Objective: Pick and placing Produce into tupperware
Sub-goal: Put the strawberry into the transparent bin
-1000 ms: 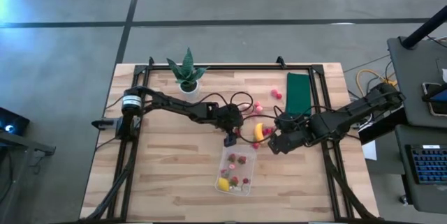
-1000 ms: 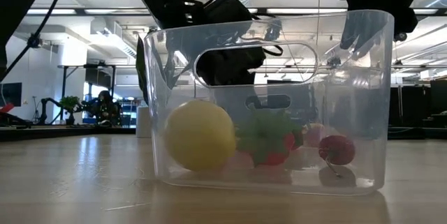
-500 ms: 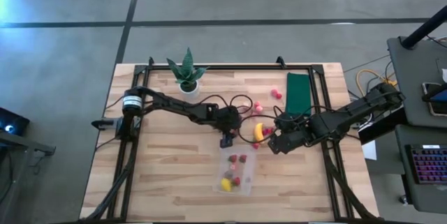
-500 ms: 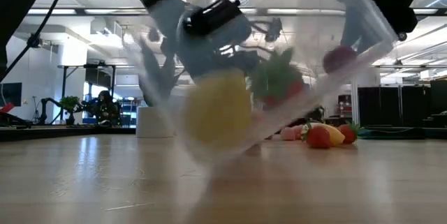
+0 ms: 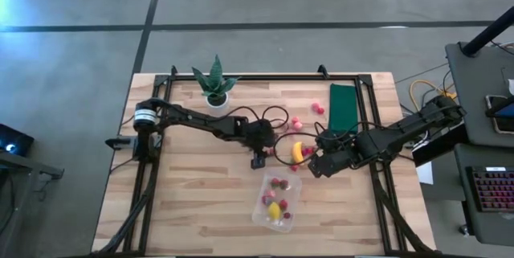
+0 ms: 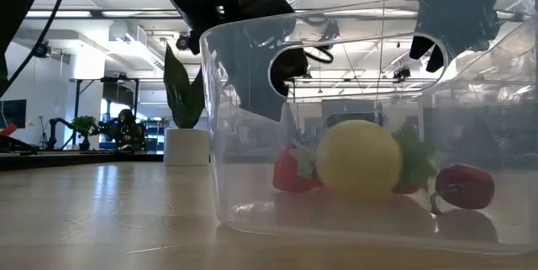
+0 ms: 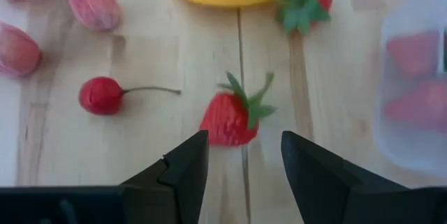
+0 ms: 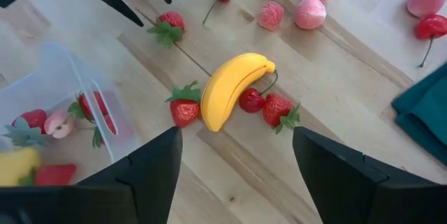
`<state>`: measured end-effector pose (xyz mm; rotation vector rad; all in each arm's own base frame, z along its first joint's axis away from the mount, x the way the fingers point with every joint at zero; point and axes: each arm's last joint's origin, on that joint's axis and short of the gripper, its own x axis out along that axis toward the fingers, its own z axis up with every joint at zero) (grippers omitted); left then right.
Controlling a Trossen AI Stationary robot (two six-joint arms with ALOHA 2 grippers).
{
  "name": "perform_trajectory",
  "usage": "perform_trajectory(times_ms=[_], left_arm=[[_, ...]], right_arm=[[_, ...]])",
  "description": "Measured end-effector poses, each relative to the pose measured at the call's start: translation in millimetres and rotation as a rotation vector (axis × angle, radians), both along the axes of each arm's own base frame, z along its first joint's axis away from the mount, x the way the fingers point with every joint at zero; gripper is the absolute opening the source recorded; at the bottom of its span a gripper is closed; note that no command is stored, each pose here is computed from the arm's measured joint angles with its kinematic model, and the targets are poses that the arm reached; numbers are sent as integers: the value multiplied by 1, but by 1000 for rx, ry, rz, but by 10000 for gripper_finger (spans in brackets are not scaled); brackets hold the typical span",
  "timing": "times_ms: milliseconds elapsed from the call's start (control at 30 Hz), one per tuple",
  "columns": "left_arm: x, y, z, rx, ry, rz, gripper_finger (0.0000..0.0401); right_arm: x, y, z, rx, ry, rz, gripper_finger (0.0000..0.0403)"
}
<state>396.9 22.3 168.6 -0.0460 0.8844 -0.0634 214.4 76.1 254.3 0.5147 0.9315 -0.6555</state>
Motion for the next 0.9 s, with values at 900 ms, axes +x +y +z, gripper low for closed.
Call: perform_trajectory(times_ms=[900], left_arm=[[9, 3, -1, 216, -80, -209, 180]], right_arm=[[0, 0, -1, 3, 1, -8, 267]])
